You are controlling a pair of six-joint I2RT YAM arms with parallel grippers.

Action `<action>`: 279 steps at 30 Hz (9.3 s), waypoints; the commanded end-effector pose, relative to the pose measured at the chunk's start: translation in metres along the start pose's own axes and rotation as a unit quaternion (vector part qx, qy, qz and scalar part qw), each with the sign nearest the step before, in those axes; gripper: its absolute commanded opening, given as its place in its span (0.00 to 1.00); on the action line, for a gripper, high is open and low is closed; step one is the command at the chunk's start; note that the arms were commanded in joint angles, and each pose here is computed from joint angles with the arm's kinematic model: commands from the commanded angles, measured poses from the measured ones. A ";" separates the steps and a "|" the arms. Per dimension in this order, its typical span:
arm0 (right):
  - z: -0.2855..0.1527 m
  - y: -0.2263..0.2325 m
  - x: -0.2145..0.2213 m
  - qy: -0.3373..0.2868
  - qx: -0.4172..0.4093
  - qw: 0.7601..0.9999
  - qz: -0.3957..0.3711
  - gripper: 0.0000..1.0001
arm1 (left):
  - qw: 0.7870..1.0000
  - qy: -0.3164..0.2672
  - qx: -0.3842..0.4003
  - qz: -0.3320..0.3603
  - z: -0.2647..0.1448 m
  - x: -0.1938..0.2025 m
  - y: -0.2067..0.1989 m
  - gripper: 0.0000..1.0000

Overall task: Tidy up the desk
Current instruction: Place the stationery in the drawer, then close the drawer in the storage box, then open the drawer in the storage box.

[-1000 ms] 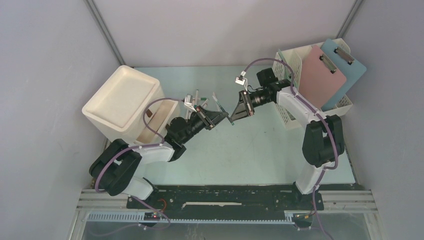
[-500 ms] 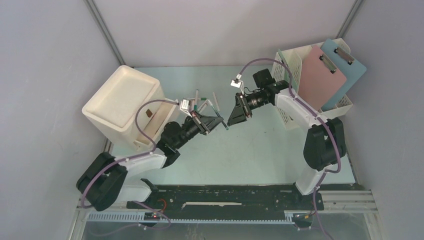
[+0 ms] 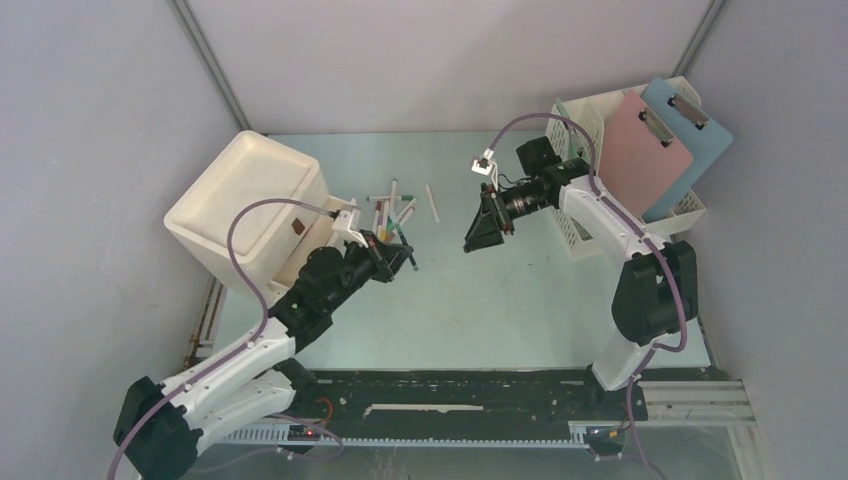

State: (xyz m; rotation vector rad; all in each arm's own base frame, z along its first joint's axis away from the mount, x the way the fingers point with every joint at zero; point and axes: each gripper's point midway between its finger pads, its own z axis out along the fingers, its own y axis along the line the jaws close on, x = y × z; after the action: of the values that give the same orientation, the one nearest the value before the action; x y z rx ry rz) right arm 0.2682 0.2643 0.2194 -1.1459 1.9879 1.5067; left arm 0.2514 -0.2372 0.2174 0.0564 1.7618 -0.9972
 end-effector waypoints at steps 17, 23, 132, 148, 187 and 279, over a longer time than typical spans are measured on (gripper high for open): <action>-0.013 0.008 -0.009 -0.007 0.022 0.998 -0.053 0.59 | 0.948 0.030 -0.218 0.231 -0.069 -0.077 0.046 0.00; -0.014 0.008 -0.010 -0.008 0.028 0.998 -0.057 0.60 | 0.927 0.024 -0.251 0.279 -0.084 -0.103 0.047 0.00; -0.030 0.005 -0.008 -0.021 0.040 0.997 -0.064 0.60 | 0.930 0.122 -0.270 0.218 -0.026 -0.017 0.100 0.99; -0.030 0.003 -0.007 -0.020 0.040 0.997 -0.062 0.59 | 0.827 0.199 -0.439 0.290 -0.040 -0.002 0.177 0.20; -0.033 0.002 -0.007 -0.023 0.041 0.997 -0.060 0.59 | 0.842 0.111 -0.483 0.213 -0.055 -0.061 0.181 1.00; 0.031 -0.041 0.003 0.002 0.078 0.993 -0.093 0.62 | 0.941 -0.001 -0.312 0.127 -0.042 -0.069 0.084 0.87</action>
State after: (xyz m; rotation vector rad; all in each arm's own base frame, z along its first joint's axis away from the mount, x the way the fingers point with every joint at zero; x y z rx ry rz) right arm 0.2776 0.2594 0.1862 -1.2000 1.9892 1.3328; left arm 0.2886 -0.1037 0.1696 -0.3983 2.0513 -0.0339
